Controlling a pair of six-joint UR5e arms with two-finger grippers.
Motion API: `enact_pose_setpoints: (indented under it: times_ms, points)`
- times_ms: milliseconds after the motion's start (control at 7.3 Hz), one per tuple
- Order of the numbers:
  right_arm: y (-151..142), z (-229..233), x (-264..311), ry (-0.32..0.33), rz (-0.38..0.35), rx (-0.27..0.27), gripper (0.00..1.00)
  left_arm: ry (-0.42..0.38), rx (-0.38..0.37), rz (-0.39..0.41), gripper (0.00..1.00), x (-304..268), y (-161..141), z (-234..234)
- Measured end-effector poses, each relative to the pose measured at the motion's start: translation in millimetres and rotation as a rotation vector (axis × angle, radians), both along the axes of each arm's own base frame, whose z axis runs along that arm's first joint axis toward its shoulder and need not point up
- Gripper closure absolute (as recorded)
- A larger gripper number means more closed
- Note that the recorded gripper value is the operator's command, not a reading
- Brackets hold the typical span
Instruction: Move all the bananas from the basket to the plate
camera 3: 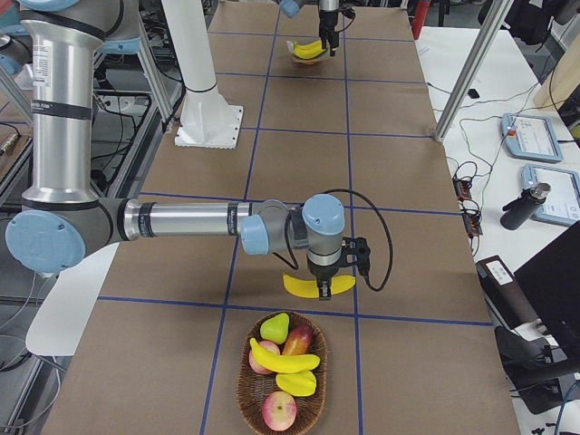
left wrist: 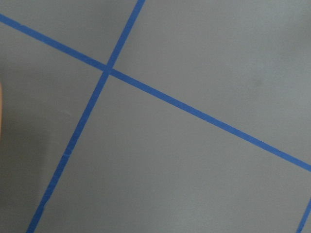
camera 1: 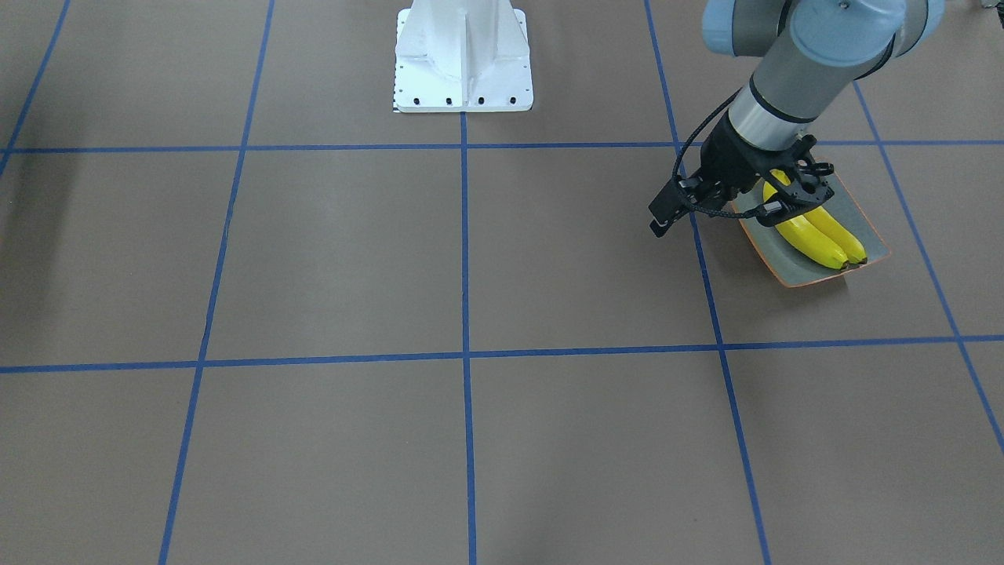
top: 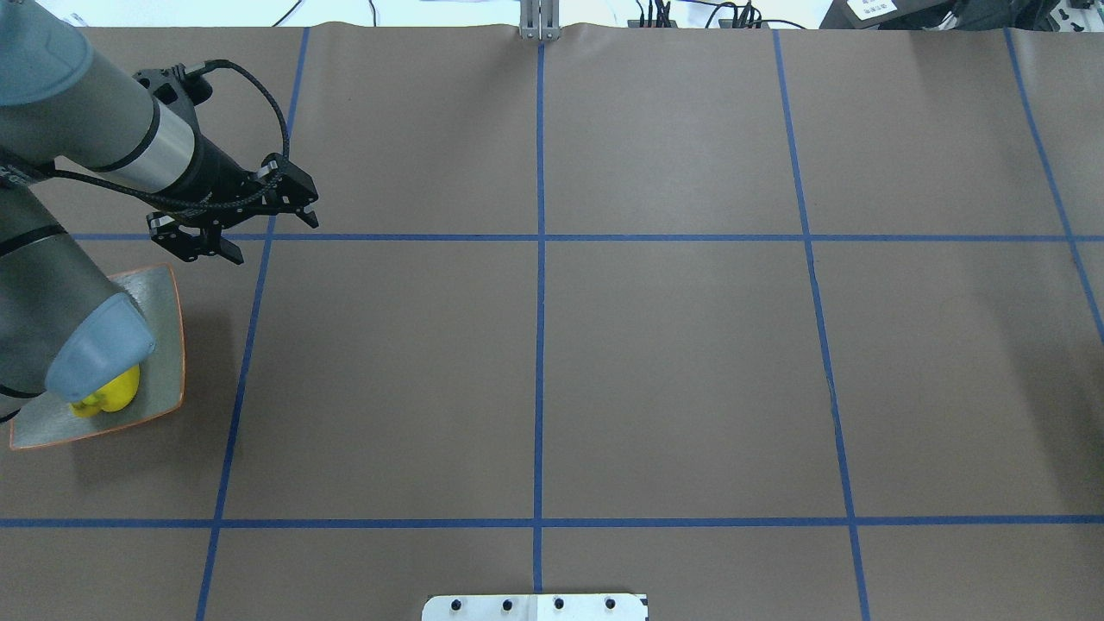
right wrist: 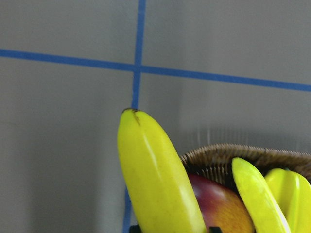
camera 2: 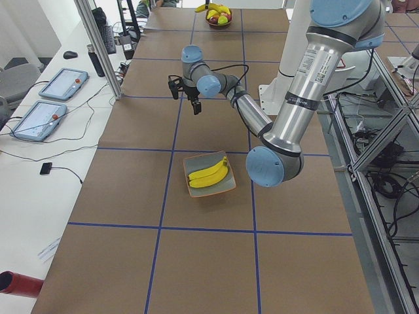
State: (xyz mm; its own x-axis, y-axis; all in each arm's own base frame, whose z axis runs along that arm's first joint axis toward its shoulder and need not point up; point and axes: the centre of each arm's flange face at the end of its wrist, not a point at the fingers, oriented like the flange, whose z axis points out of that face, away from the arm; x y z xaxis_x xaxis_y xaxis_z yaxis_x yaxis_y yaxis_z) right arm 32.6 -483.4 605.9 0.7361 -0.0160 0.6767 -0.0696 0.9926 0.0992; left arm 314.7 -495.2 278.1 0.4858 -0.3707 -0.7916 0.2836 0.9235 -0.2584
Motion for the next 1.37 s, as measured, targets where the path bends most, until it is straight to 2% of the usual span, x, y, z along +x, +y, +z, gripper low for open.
enact_pose_setpoints:
  times_ms: [411, 685, 959, 1371]
  points:
    - [-72, -98, -63, -0.131, 0.150, -0.020, 1.00, 0.103, 0.116, -0.004, 0.00, 10, -16, 13]
    - [-102, -175, -149, -0.226, 0.188, -0.046, 1.00, 0.147, 0.162, -0.009, 0.00, 9, -18, 8]
    - [-105, -235, -224, -0.316, 0.181, -0.054, 1.00, 0.182, 0.200, -0.021, 0.00, 3, -19, 1]
    - [-81, -303, -315, -0.486, 0.152, 0.003, 1.00, 0.275, 0.250, -0.041, 0.00, 3, -16, -10]
